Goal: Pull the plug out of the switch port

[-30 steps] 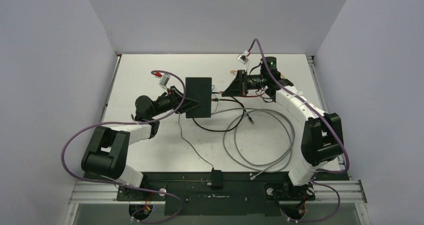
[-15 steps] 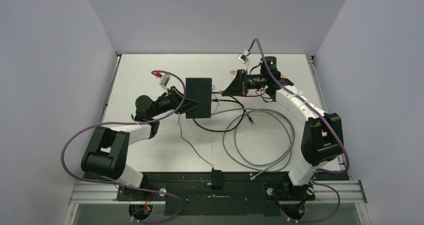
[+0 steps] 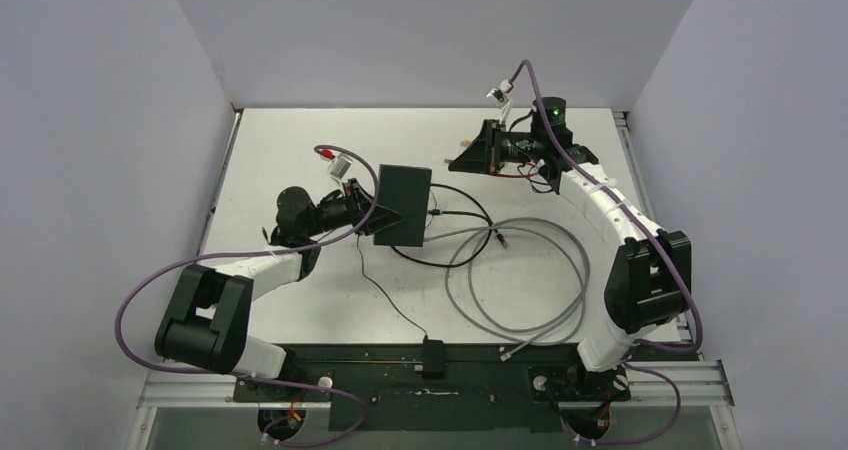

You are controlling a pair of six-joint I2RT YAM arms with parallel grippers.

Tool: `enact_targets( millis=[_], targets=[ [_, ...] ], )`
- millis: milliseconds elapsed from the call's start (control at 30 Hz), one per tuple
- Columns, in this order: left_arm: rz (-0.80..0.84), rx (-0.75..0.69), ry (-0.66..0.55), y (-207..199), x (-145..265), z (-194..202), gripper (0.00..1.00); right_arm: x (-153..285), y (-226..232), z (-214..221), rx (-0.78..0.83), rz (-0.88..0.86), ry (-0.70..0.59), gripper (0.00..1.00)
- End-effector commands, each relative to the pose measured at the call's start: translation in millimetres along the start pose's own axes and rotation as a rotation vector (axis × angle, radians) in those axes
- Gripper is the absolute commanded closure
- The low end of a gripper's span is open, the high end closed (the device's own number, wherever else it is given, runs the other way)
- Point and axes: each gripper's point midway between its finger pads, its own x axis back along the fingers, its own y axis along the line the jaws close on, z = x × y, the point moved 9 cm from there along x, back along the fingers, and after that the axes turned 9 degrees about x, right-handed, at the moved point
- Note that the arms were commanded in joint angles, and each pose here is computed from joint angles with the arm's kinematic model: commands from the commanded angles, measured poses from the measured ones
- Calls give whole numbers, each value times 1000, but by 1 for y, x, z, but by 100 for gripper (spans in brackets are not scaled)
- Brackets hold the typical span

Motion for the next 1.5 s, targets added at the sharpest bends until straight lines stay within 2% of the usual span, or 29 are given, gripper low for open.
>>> enact_targets(
  millis=[0,400,633,1067,1467],
  targets=[
    [71,-168,-8,-24,-5,-17,100,20,28,-40,159,40,-109,95],
    [51,-178,-7,-27,-6,-9,100,31,-8,-45,148,249,-147,95],
    [52,-186,-12,-28,-6,-11,100,36,-42,-51,61,408,-181,95],
    [48,-188,-15,-29,-5,-10,100,34,-94,-32,-14,606,-196,95],
    [60,-195,-21,-33,-3,-9,100,8,-152,-38,-86,690,-351,95]
  ],
)
